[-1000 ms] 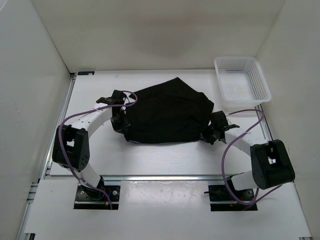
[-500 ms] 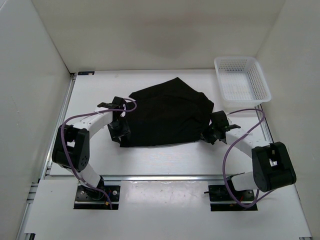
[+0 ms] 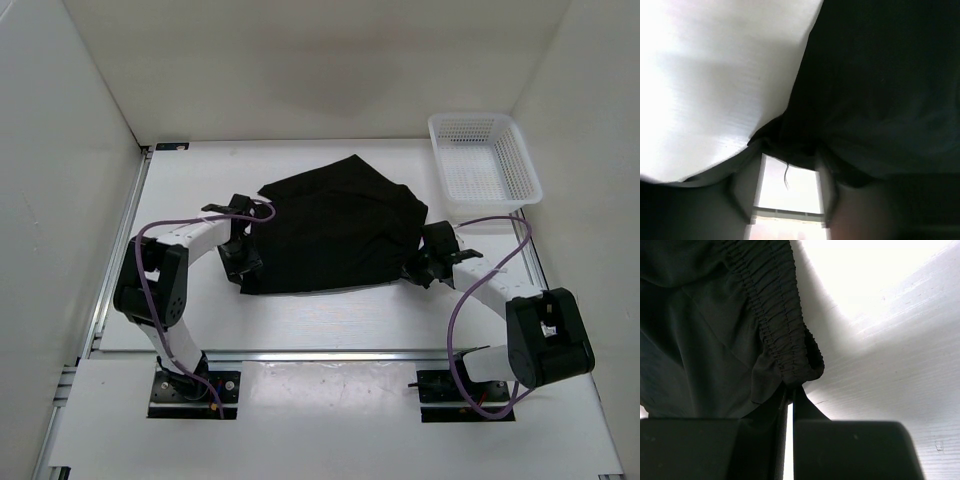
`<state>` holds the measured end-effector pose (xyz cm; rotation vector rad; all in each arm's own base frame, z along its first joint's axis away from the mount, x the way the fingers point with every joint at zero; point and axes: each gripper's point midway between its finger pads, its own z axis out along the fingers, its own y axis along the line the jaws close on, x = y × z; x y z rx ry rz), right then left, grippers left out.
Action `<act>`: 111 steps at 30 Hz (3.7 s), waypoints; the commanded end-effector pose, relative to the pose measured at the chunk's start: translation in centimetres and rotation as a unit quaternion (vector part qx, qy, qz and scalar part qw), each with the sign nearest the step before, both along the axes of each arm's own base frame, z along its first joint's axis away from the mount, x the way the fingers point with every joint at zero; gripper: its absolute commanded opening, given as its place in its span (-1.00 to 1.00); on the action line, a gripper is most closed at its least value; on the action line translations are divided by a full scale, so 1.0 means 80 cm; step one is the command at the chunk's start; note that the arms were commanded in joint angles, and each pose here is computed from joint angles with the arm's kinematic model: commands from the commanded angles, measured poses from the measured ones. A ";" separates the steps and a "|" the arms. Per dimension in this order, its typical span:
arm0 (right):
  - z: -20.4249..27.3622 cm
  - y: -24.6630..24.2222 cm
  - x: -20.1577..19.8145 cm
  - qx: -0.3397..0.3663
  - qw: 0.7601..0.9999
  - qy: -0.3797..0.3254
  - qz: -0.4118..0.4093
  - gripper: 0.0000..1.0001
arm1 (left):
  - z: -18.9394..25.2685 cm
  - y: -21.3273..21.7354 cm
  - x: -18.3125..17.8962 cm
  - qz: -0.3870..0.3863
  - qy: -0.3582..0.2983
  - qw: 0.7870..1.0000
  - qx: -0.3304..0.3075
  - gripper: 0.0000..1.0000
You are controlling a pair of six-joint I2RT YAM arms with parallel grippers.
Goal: Fold and stack the shorts
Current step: Flatten the shorts out
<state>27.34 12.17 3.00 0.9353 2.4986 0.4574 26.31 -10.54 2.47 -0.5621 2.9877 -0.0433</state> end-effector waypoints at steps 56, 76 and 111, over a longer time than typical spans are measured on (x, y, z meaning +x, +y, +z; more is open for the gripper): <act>0.131 -0.017 0.096 -0.039 0.991 -0.129 0.015 -1.00 | 0.167 0.036 0.105 0.013 -0.142 0.990 -0.008 -0.79; 0.431 -0.037 0.087 -0.095 0.911 -0.391 0.088 -1.00 | 0.415 0.068 0.096 0.027 -0.385 0.917 -0.095 -0.79; 0.371 -0.003 0.121 -0.112 0.917 -0.315 0.218 -1.00 | 0.444 0.113 0.179 0.076 -0.439 0.895 -0.032 -0.79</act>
